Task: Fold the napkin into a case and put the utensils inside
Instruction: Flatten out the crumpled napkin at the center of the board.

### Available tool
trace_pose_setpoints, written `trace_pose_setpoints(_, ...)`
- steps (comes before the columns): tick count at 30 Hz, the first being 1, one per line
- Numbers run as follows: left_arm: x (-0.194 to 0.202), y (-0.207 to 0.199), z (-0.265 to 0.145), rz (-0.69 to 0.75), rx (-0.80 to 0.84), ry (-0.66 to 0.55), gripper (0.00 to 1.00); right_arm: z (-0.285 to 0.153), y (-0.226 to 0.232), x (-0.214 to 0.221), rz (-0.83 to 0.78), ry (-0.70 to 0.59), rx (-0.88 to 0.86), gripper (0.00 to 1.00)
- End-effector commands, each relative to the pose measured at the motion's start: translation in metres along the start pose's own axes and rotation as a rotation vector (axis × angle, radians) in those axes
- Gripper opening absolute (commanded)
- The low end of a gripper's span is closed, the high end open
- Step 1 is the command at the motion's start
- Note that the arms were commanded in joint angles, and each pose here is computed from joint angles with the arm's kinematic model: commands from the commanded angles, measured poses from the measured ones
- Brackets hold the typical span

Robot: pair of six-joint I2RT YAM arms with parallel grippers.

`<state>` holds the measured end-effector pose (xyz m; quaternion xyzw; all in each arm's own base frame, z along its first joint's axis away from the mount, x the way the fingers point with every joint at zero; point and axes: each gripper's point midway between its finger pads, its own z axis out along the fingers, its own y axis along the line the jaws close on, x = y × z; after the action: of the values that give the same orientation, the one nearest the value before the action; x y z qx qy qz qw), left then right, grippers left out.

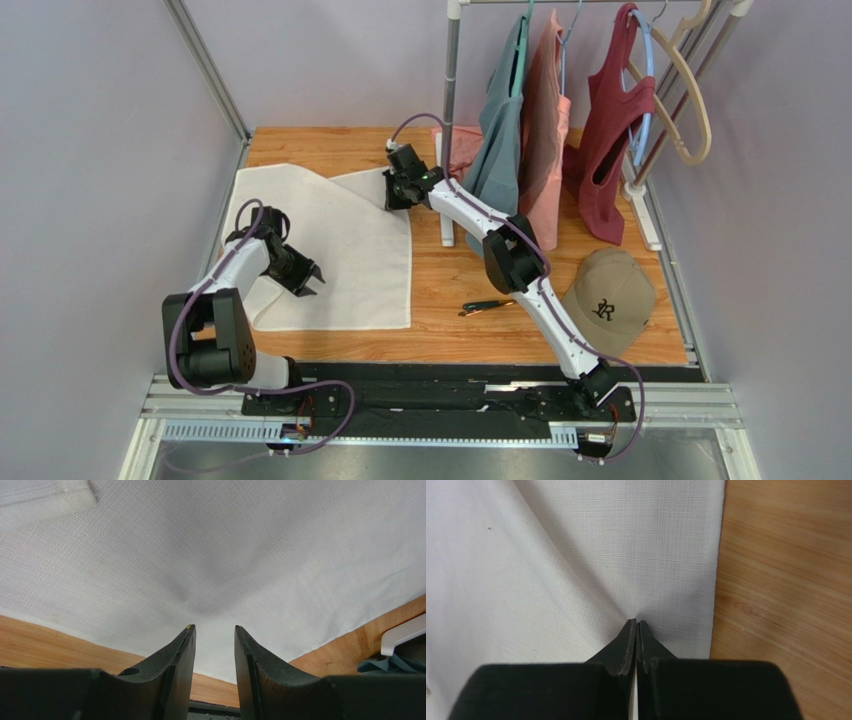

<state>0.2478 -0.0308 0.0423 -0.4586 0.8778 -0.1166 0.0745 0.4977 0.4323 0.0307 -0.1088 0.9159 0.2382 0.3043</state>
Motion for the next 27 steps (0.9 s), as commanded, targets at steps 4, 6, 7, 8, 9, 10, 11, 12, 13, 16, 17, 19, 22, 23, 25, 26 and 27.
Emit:
trace_pose_setpoints(4,0.001,0.012,-0.009,0.025,-0.02,-0.029,0.44,-0.012,-0.098,0.022,0.078,0.094,0.329,0.0)
trace_pose_setpoints(6,0.0,0.008,-0.014,0.045,0.008,-0.045,0.44,-0.02,-0.108,0.007,0.051,0.049,0.376,0.0)
trace_pose_setpoints(7,-0.001,0.005,-0.017,0.053,0.024,-0.056,0.44,-0.026,-0.113,0.002,0.036,0.024,0.412,0.0)
trace_pose_setpoints(8,-0.001,0.0,-0.02,0.08,0.054,-0.06,0.44,-0.027,-0.113,-0.003,0.03,0.003,0.416,0.0)
trace_pose_setpoints(9,-0.007,-0.011,-0.028,0.102,0.104,-0.092,0.45,-0.026,-0.111,-0.014,0.018,-0.035,0.4,0.01)
trace_pose_setpoints(10,-0.01,-0.017,-0.033,0.118,0.126,-0.106,0.45,-0.026,-0.107,-0.019,0.018,-0.055,0.383,0.01)
trace_pose_setpoints(11,-0.012,-0.027,-0.038,0.161,0.178,-0.115,0.46,-0.027,-0.102,-0.026,0.017,-0.075,0.365,0.01)
trace_pose_setpoints(12,-0.016,-0.04,-0.046,0.192,0.226,-0.129,0.47,-0.024,-0.09,-0.033,0.008,-0.093,0.309,0.02)
trace_pose_setpoints(13,-0.016,-0.048,-0.05,0.217,0.257,-0.126,0.47,-0.024,-0.081,-0.037,0.003,-0.098,0.267,0.03)
trace_pose_setpoints(16,-0.024,-0.085,-0.065,0.305,0.365,-0.136,0.47,-0.032,-0.035,-0.041,-0.02,-0.104,0.103,0.07)
trace_pose_setpoints(17,-0.033,-0.098,-0.066,0.307,0.369,-0.144,0.46,-0.043,-0.017,-0.045,-0.035,-0.12,0.05,0.09)
trace_pose_setpoints(19,-0.044,-0.112,-0.063,0.308,0.381,-0.155,0.46,-0.052,0.008,-0.039,-0.081,-0.124,0.012,0.15)
trace_pose_setpoints(22,-0.067,-0.133,-0.047,0.296,0.348,-0.137,0.44,-0.066,0.03,-0.04,-0.108,-0.136,-0.032,0.28)
trace_pose_setpoints(23,-0.076,-0.139,-0.035,0.296,0.323,-0.116,0.39,-0.068,0.031,-0.041,-0.111,-0.134,-0.032,0.32)
trace_pose_setpoints(25,-0.087,-0.138,-0.022,0.291,0.256,-0.115,0.37,-0.071,0.029,-0.047,-0.124,-0.152,-0.016,0.42)
trace_pose_setpoints(26,-0.091,-0.135,-0.009,0.292,0.214,-0.088,0.36,-0.071,0.027,-0.05,-0.136,-0.156,-0.009,0.45)
trace_pose_setpoints(27,-0.093,-0.132,-0.004,0.295,0.184,-0.082,0.36,-0.073,0.029,-0.057,-0.152,-0.175,-0.006,0.49)
